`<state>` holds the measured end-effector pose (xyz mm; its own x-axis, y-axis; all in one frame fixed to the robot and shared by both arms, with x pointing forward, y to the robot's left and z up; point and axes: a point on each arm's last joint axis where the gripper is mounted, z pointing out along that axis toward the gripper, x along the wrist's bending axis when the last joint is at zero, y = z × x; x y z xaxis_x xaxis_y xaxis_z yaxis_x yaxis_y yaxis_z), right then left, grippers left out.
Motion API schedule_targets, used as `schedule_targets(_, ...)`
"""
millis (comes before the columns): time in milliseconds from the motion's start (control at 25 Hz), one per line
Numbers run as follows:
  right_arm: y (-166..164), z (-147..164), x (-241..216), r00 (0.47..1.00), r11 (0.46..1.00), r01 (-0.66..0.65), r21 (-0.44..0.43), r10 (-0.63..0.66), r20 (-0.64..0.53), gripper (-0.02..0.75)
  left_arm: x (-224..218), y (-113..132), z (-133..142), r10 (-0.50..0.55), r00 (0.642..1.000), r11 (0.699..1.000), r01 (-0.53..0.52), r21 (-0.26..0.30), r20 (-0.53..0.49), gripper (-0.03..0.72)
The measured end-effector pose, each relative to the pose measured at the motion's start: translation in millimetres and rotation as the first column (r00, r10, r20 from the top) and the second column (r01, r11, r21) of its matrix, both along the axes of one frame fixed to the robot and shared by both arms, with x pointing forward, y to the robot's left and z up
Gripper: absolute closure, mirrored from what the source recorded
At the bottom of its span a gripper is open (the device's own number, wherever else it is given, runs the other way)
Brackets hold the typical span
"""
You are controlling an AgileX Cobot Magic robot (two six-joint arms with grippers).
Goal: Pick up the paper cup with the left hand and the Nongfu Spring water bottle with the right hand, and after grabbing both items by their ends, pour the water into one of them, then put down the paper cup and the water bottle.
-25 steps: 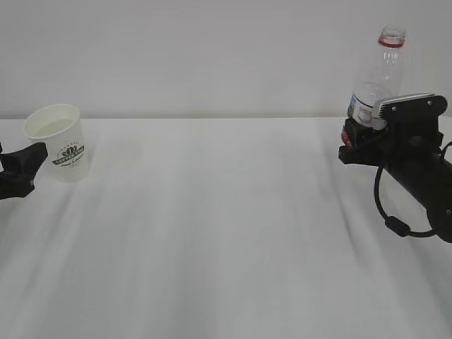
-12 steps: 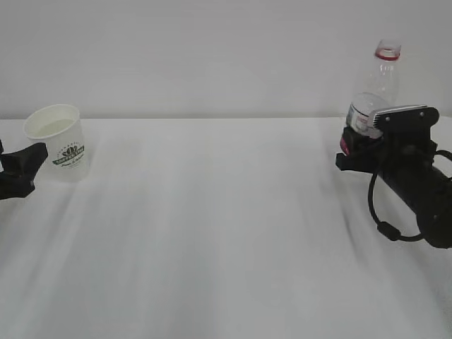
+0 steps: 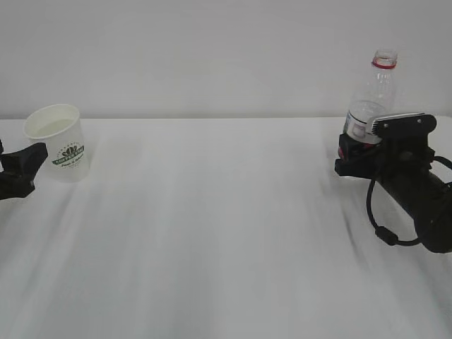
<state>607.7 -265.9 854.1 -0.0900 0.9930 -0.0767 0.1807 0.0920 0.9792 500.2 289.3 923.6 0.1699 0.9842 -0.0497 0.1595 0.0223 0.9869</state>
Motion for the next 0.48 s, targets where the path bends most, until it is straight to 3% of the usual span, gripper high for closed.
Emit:
schedule_targets(160,0.0,1.3,0.2,1.000,1.000,0.004,0.022,-0.004,0.012,0.146,0.0,0.0,0.0,0.000,1.000,1.000,0.000,0.000,0.000,0.127)
schedule_targets(480,0.0,1.6,0.3,1.000,0.999,0.006,0.037,-0.007,0.015,0.136,0.0,0.0,0.0,0.000,1.000,1.000,0.000,0.000,0.000,0.127)
